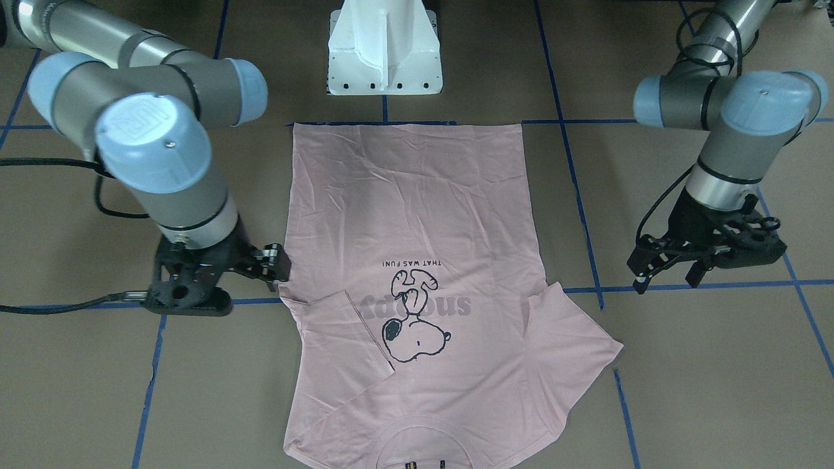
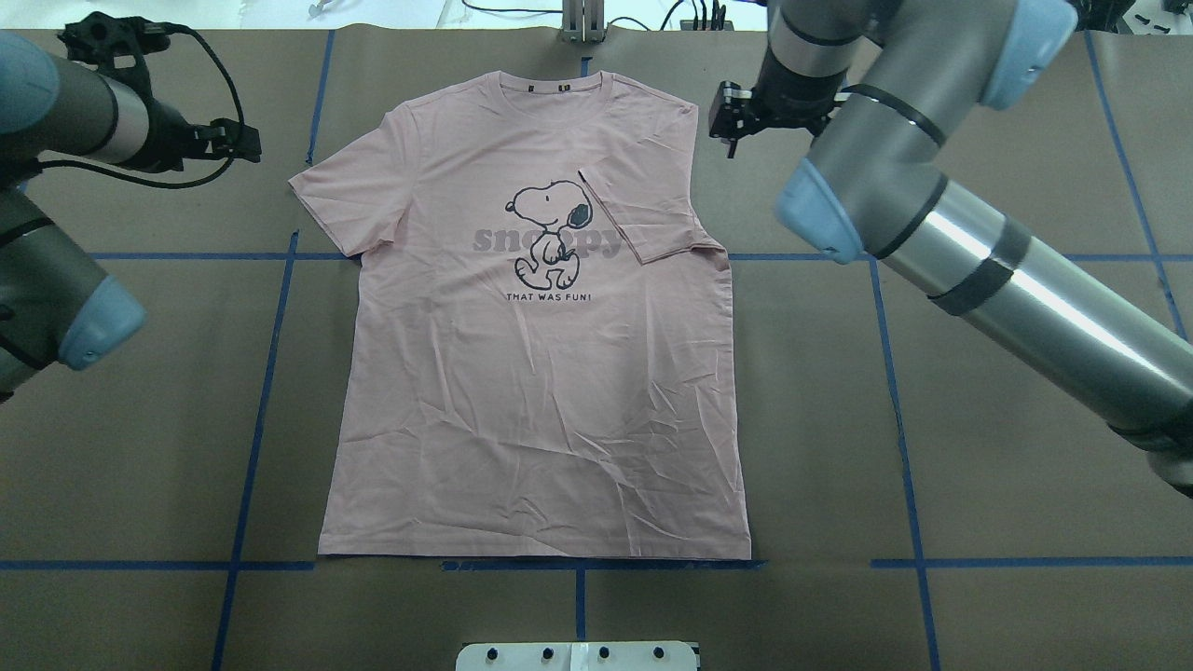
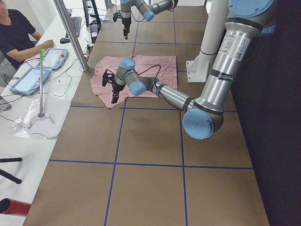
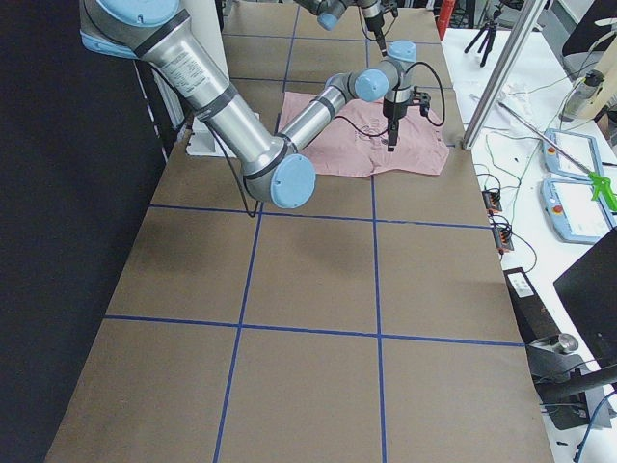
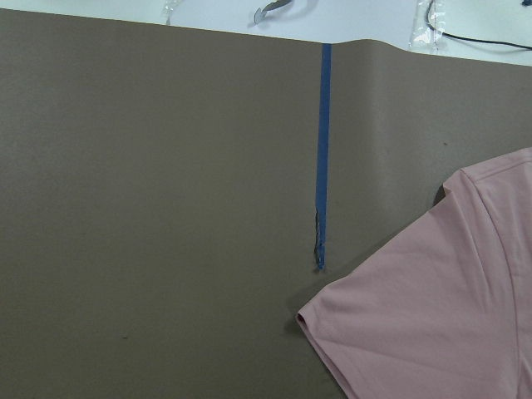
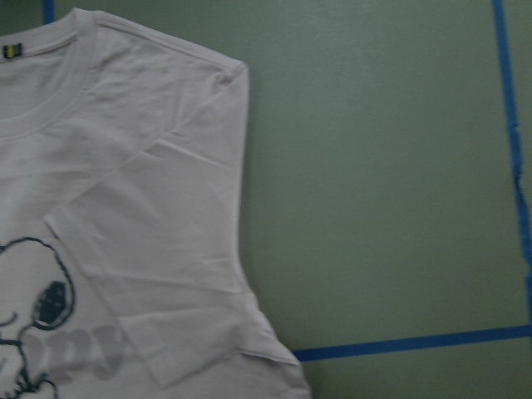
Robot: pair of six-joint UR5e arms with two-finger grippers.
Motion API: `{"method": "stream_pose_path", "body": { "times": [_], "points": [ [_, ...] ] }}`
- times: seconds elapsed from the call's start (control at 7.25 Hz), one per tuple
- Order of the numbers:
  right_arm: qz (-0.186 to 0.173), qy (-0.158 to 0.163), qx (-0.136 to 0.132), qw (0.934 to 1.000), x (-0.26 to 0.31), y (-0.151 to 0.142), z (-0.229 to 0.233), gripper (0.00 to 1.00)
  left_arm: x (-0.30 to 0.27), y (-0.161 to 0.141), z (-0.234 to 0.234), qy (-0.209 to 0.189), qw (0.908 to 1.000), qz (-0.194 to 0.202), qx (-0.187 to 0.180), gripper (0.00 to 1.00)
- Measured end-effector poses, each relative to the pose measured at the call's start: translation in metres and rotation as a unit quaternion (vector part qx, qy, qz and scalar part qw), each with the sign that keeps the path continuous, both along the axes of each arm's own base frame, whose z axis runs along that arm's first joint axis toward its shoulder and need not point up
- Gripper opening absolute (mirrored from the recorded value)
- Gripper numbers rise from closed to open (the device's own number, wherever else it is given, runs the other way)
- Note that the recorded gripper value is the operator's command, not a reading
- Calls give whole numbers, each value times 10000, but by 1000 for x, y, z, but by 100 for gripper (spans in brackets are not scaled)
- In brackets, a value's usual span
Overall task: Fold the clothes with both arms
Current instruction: 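Raise the right gripper away while the left gripper moves to the other sleeve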
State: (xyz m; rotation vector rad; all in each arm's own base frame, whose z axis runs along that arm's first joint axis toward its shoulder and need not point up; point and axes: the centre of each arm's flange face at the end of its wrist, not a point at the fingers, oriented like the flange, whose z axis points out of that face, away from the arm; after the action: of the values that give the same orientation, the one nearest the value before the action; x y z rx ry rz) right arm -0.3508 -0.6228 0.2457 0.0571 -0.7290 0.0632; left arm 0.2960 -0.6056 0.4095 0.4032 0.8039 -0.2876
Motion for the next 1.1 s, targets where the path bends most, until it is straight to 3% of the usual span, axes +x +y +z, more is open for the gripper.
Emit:
{"method": "stream_pose_path", "body": {
  "times": [0.41, 1.1],
  "points": [
    [-353, -261, 1, 9990, 56, 9, 40, 100, 55, -39, 46, 29, 9994, -71, 344, 97],
    [-395, -287, -7, 9988, 55, 13, 44, 100, 89, -36, 57, -12, 9993, 126, 363, 83]
  ]
}}
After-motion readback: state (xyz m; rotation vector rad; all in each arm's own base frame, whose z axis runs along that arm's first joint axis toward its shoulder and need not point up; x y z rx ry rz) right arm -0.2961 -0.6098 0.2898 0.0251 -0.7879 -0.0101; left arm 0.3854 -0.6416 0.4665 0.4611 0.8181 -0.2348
